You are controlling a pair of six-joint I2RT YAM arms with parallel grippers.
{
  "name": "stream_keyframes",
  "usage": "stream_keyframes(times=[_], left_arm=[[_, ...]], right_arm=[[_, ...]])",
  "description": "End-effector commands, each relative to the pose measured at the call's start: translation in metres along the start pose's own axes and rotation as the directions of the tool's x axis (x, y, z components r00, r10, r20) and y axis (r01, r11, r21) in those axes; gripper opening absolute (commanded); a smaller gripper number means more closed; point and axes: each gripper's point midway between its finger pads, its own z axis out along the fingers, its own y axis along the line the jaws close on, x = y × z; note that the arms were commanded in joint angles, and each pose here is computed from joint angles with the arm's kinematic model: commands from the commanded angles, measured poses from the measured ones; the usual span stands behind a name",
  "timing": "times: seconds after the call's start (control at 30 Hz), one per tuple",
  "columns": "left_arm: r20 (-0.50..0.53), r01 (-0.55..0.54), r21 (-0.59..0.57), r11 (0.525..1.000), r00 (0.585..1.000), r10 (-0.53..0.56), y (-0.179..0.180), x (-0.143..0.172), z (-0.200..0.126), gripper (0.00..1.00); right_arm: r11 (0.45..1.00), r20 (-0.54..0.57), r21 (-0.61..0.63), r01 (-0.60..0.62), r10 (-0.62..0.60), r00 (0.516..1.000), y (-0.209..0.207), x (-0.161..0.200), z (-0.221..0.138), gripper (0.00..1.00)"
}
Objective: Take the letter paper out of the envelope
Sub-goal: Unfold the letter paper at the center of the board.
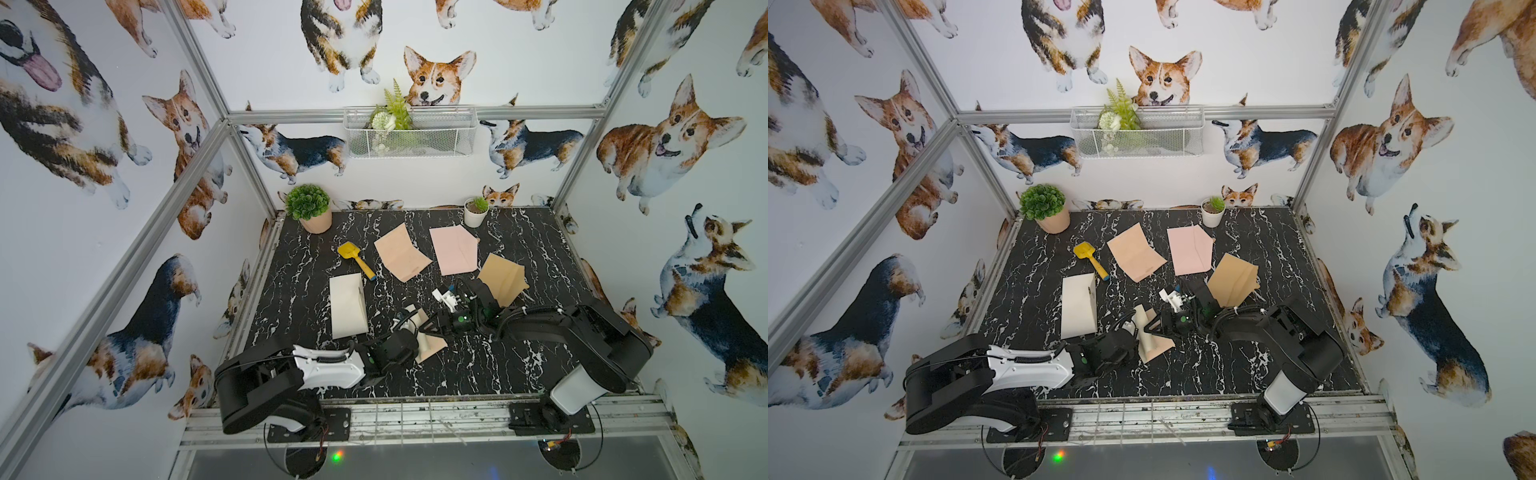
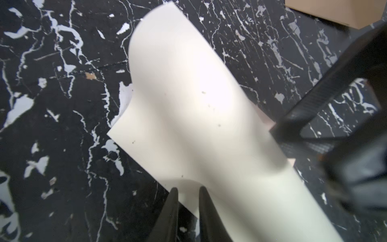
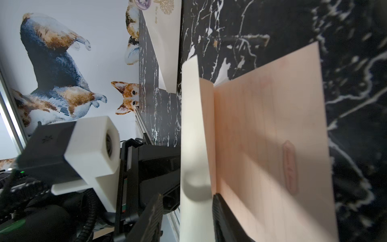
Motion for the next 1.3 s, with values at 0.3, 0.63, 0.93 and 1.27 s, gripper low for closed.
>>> stream_keyframes(times=[0.3,0.63,0.93,1.27], left_arm=[[0.077,0.059,-0.007,0.998,0.995,-0.058,0.014,-0.004,-0.014,0.21],[0.084,0.059,-0.007,0.998,0.995,-0.058,0.015,-0.003,-0.015,0.21],[0.118,0.076,-0.002,0.997,0.990,-0.075,0.019,-0.004,-0.022,0.20],[0.177,0.131,-0.040,0.991,0.977,-0.122,0.040,-0.010,-0.045,0.23]], right_arm=[[0.997,0.008,-0.079,-0.005,0.006,1.000,0.013,-0.004,0.015,0.41],[0.983,0.005,-0.184,-0.016,0.017,1.000,0.029,-0.005,0.028,0.40],[0.965,-0.002,-0.256,-0.049,0.050,0.999,0.027,-0.004,0.039,0.33],[0.995,-0.044,-0.096,-0.003,-0.001,0.999,0.010,0.010,0.055,0.31]])
